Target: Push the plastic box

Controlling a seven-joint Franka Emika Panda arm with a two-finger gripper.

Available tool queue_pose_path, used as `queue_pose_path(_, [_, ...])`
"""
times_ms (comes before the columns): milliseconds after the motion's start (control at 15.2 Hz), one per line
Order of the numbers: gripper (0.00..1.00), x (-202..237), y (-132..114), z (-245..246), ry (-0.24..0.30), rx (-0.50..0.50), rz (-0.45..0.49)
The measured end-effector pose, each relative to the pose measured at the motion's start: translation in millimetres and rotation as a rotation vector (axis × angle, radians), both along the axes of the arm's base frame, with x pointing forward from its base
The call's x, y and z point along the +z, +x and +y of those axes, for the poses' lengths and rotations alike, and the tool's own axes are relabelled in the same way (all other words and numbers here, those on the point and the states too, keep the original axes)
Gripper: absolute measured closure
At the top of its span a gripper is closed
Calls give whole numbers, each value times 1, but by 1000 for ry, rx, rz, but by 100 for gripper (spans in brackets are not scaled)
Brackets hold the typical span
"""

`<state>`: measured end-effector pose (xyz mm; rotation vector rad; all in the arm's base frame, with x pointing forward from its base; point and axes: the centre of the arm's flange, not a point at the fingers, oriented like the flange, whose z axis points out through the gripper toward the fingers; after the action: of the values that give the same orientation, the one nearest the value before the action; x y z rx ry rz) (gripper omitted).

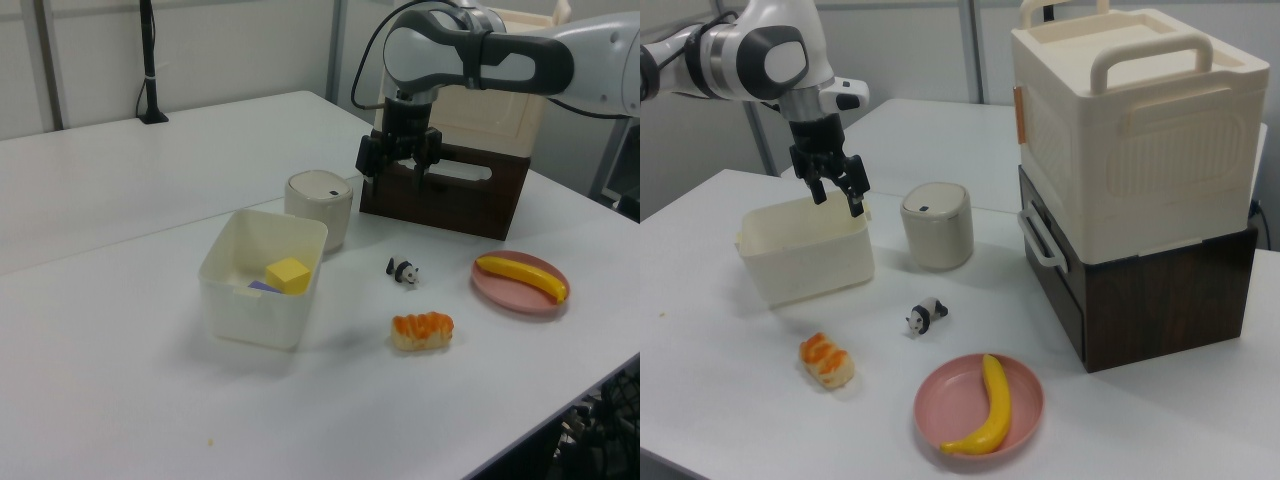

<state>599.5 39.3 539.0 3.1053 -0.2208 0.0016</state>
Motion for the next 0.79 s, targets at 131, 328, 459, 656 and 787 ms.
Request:
queue_pose_path(131, [0, -1, 0, 0, 0, -4, 2])
queue_pose_path(328, [0, -6, 1, 2, -2, -14, 10])
queue_pose_path(459, [0, -8, 2, 2, -3, -15, 13])
queue_pose_path(656, [0, -12, 3, 2, -4, -15, 19])
queue_pose_path(787, [0, -19, 5, 4, -7, -12, 31])
